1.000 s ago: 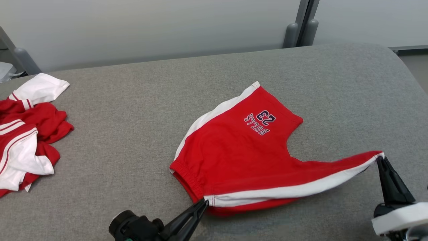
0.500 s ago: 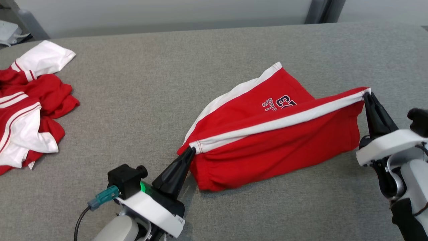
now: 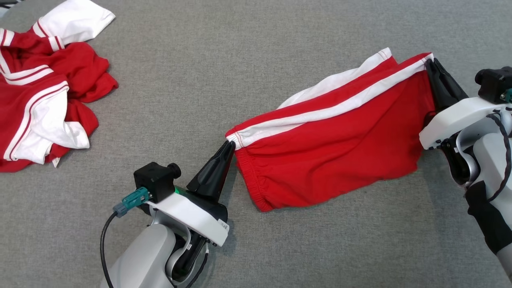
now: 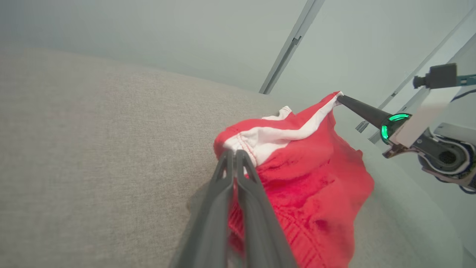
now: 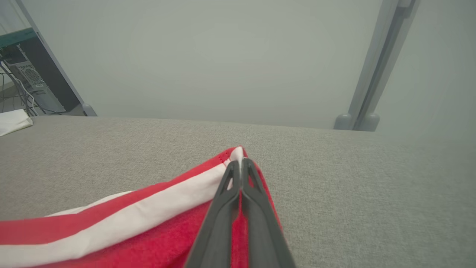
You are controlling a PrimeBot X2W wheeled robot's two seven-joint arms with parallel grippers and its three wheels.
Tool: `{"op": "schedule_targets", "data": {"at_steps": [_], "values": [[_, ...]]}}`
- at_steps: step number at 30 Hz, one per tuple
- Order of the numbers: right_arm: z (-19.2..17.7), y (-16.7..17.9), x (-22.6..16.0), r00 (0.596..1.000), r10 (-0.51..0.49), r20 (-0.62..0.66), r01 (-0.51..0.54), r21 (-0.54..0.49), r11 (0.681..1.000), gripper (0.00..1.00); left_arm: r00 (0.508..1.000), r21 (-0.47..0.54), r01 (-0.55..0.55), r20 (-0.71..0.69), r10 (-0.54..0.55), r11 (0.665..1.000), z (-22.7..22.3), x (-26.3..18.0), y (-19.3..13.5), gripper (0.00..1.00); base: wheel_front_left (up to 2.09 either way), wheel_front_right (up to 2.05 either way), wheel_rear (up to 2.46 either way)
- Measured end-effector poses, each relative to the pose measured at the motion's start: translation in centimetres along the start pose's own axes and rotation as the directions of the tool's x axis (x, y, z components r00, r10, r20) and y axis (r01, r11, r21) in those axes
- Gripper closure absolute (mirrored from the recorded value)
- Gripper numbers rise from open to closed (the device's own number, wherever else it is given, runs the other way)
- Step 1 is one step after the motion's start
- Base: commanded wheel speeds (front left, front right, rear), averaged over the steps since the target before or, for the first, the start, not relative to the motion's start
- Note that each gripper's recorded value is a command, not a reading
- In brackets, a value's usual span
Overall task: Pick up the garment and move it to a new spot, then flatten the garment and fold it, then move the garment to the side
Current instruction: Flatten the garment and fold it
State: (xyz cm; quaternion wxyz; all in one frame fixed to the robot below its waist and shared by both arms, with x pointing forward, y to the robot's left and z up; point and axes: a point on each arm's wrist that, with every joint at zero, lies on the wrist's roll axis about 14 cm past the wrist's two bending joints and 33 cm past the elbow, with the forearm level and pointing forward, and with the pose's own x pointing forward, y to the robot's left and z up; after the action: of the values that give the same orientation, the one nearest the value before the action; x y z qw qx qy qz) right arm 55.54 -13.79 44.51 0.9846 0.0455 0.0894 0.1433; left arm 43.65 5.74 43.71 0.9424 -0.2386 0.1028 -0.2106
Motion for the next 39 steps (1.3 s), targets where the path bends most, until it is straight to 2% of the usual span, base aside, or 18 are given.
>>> {"op": "schedule_targets", "data": {"at_steps": [6, 14, 19, 31, 33, 34, 35, 36, 37, 38, 39], "values": [[-0.1, 0.6, 1.9, 0.999, 0.028, -0.022, -0.029, -0.030, 0.999, 1.00, 0.999, -0.016, -0.036, 0.003, 0.036, 0.999, -0.1, -0.3, 0.7, 1.00, 0.00, 0.00, 0.00], [-2.0, 1.2, 3.9, 0.995, 0.044, -0.089, -0.047, -0.034, 0.998, 1.00, 0.999, -0.003, -0.037, -0.012, 0.037, 0.999, 0.1, 0.6, 1.2, 1.00, 0.00, 0.00, 0.00], [-1.4, 1.0, 5.0, 0.996, 0.041, -0.079, -0.044, -0.040, 0.998, 1.00, 0.997, 0.006, -0.070, -0.027, 0.070, 0.998, -0.2, 0.7, 2.1, 1.00, 0.00, 0.00, 0.00], [-2.2, 0.9, 5.3, 0.994, 0.030, -0.101, -0.034, -0.029, 0.999, 1.00, 0.988, 0.027, -0.141, -0.068, 0.142, 0.990, -1.2, 0.2, 3.4, 1.00, 0.00, 0.00, 0.00], [-2.2, 1.1, 5.3, 0.995, 0.032, -0.099, -0.035, -0.026, 0.999, 0.82, 0.987, 0.035, -0.143, -0.069, 0.145, 0.989, -1.2, 0.3, 3.5, 1.00, 0.00, 0.00, 0.00], [-2.1, 1.1, 5.3, 0.995, 0.033, -0.097, -0.035, -0.025, 0.999, 0.76, 0.987, 0.038, -0.143, -0.067, 0.146, 0.989, -1.1, 0.3, 3.5, 1.00, 0.00, 0.00, 0.00], [-2.0, 1.3, 5.3, 0.995, 0.036, -0.096, -0.038, -0.024, 0.999, 0.59, 0.988, 0.042, -0.139, -0.061, 0.141, 0.989, -0.8, 0.5, 3.4, 1.00, 0.00, 0.00, 0.00], [-2.0, 1.4, 5.3, 0.995, 0.039, -0.095, -0.041, -0.023, 0.999, 0.54, 0.988, 0.043, -0.137, -0.062, 0.140, 0.990, -0.8, 0.5, 3.3, 0.89, 0.00, 0.00, 0.00], [-1.9, 1.6, 5.3, 0.995, 0.042, -0.093, -0.044, -0.022, 0.999, 0.50, 0.988, 0.044, -0.138, -0.065, 0.141, 0.989, -0.9, 0.5, 3.3, 0.71, 0.00, 0.00, 0.00], [-1.8, 1.8, 5.3, 0.995, 0.046, -0.089, -0.048, -0.021, 0.999, 0.12, 0.987, 0.045, -0.140, -0.070, 0.143, 0.989, -1.1, 0.4, 3.4, 0.14, 0.00, 0.00, 0.00], [-1.6, 2.0, 5.2, 0.995, 0.049, -0.085, -0.051, -0.020, 0.999, 0.00, 0.987, 0.047, -0.141, -0.078, 0.144, 0.989, -1.3, 0.4, 3.4, 0.03, 0.00, 0.00, 0.00]]}}
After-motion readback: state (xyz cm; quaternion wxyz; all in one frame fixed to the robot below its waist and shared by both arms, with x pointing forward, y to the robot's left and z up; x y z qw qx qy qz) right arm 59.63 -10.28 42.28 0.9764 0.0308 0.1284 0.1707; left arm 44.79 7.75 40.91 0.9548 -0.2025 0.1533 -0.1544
